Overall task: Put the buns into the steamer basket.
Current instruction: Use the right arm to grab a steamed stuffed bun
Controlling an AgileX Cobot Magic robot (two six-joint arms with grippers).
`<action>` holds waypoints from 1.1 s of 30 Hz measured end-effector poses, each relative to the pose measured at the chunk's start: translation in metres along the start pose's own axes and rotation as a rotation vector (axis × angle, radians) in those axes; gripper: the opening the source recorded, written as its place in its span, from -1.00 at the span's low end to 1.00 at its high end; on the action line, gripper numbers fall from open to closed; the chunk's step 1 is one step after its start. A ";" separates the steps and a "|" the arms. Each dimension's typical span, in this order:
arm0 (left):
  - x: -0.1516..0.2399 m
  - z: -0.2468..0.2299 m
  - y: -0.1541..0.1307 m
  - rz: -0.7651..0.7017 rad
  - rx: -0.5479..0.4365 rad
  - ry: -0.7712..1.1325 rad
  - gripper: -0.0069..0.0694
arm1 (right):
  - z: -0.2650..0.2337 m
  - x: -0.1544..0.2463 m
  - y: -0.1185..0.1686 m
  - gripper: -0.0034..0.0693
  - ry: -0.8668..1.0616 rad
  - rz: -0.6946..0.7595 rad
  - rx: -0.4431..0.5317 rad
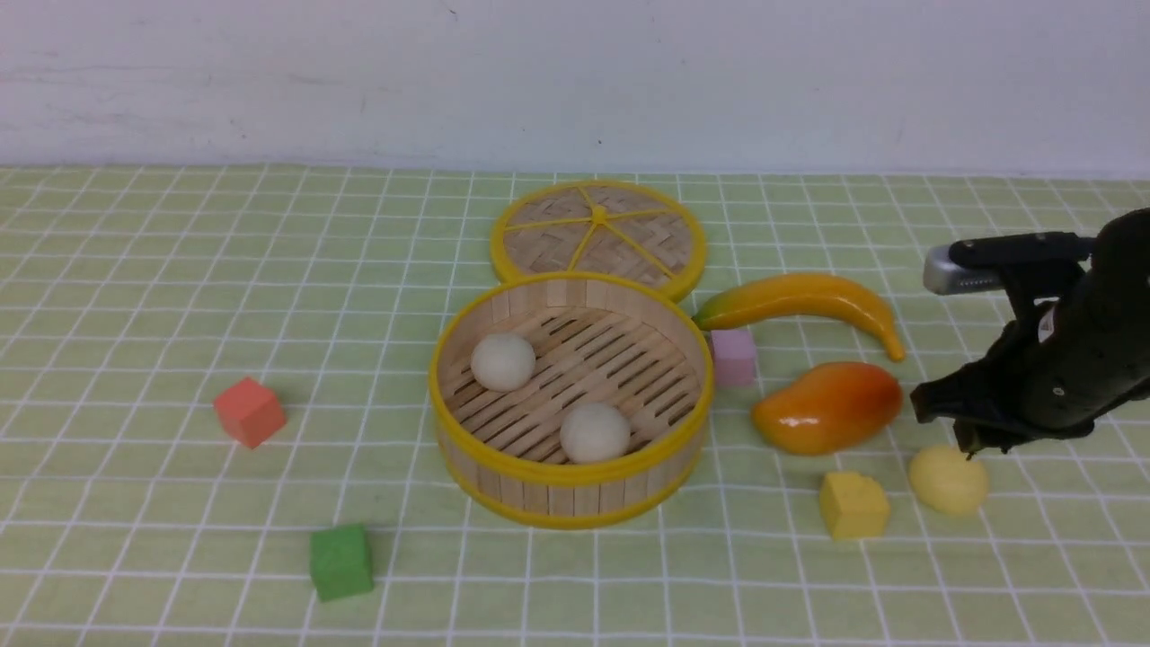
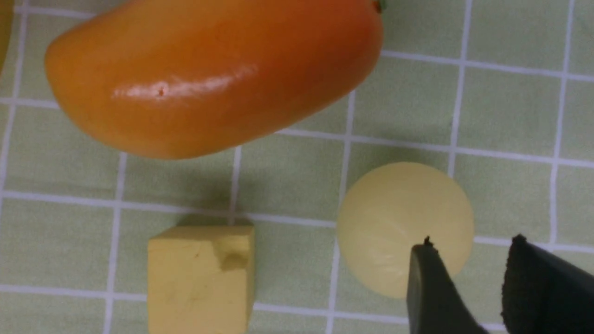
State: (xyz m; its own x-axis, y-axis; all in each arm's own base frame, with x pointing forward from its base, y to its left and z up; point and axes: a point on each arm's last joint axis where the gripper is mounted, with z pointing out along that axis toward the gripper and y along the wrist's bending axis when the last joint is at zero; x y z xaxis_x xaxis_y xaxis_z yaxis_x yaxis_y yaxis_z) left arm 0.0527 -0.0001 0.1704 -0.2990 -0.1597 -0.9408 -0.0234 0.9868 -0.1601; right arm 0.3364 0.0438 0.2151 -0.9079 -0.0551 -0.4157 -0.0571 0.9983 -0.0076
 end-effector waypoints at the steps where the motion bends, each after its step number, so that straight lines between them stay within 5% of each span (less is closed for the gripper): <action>1: 0.000 0.000 0.000 0.000 0.000 0.000 -0.49 | 0.001 0.000 0.000 -0.25 0.002 0.000 0.000; 14: 0.000 0.000 0.000 0.000 0.000 0.000 -0.48 | 0.031 0.001 -0.001 -0.26 0.034 -0.032 0.022; 20: 0.000 0.000 0.000 0.000 0.000 0.000 -0.47 | 0.031 0.001 -0.001 -0.55 0.025 -0.034 0.022; 24: 0.000 0.000 0.000 0.000 0.000 0.000 -0.45 | 0.031 0.001 0.001 -0.91 0.032 -0.013 0.009; 33: 0.000 0.000 0.000 0.000 0.000 0.000 -0.43 | 0.026 0.001 0.002 -0.96 0.027 0.008 -0.005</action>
State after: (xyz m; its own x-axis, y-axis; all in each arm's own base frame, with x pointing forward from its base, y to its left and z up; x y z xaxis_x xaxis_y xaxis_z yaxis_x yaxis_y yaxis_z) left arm 0.0527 -0.0001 0.1704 -0.2990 -0.1597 -0.9408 -0.0234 0.9868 -0.1601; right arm 0.3465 0.0458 0.1906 -0.9192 -0.0476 -0.3909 -0.0517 0.9987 0.0000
